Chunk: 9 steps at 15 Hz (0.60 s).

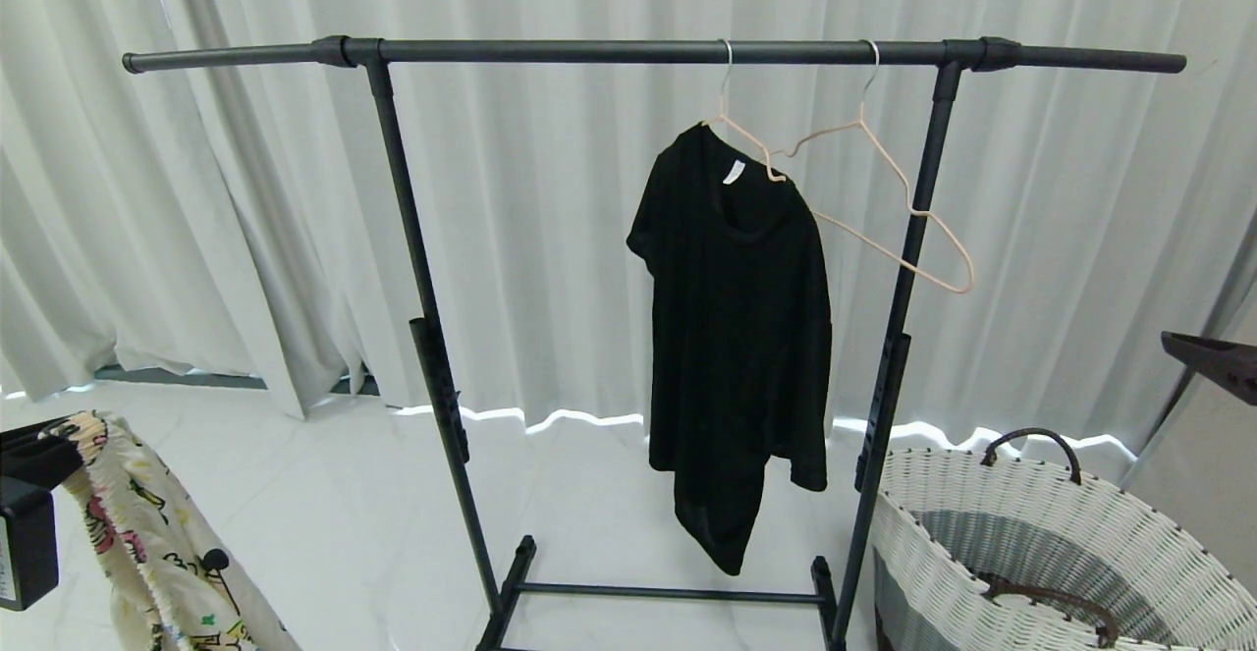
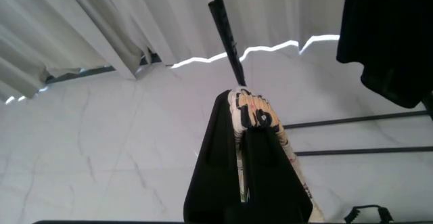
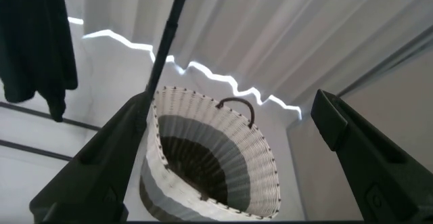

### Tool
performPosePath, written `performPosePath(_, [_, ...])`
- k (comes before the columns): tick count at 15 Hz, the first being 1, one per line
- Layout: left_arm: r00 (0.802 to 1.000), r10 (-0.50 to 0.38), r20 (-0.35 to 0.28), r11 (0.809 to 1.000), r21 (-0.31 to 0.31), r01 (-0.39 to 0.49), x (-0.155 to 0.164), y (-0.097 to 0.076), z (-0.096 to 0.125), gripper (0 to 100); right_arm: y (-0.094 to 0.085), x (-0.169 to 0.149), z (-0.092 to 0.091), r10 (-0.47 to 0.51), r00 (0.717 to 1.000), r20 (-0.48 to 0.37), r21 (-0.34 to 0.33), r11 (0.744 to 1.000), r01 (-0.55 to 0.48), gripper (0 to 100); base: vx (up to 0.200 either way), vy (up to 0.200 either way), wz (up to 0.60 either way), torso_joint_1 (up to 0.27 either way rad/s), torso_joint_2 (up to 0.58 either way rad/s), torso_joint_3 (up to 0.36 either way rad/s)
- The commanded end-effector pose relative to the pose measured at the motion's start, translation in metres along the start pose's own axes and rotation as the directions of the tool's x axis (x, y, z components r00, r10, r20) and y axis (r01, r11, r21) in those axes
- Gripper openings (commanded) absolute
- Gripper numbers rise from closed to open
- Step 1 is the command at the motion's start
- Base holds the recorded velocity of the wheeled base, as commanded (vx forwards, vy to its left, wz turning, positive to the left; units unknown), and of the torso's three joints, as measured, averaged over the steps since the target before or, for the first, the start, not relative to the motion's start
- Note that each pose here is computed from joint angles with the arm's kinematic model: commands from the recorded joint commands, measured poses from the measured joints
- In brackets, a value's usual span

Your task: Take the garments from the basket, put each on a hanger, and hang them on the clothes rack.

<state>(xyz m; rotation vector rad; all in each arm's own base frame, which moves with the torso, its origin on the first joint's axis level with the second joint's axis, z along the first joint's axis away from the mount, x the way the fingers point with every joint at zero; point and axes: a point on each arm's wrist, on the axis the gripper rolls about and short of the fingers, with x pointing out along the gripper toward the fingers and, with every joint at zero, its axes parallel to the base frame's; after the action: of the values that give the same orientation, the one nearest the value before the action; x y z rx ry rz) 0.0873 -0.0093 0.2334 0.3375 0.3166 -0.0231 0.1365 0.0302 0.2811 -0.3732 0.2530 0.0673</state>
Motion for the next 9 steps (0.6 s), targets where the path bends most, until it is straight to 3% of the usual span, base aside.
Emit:
performPosePath(1, [1.000, 0.001, 0.003, 1.000, -0.001, -0.001, -0.0010, 0.0001, -0.0001, 0, 0.0001, 0.0004, 0.0004, 0.002, 1.000, 0.000, 0.008, 1.000, -0.002, 100, 0.000, 0.000, 0.00, 0.159, -0.46, -0.290])
performPosePath(5, [1.000, 0.003, 0.009, 1.000, 0.001, -0.003, -0.0018, 0.0006, 0.0010, 0, 0.0005, 0.0009, 0.0005, 0.017, 1.000, 0.004, 0.016, 1.000, -0.017, 100, 0.000, 0.000, 0.00, 0.183, -0.47, -0.287])
performPosePath(7, [1.000, 0.005, 0.016, 0.999, 0.034, -0.006, -0.0025, 0.0009, 0.0014, 0, 0.0007, 0.0014, 0.0004, 0.017, 1.000, 0.002, 0.016, 1.000, -0.017, 100, 0.000, 0.000, 0.00, 0.198, -0.49, -0.283])
performPosePath(9, [0.998, 0.011, 0.056, 0.999, 0.035, -0.013, -0.0079, 0.0017, 0.0023, 0, 0.0008, 0.0015, 0.0000, 0.018, 1.000, 0.001, 0.016, 1.000, -0.018, 100, 0.000, 0.000, 0.00, 0.212, -0.48, -0.281])
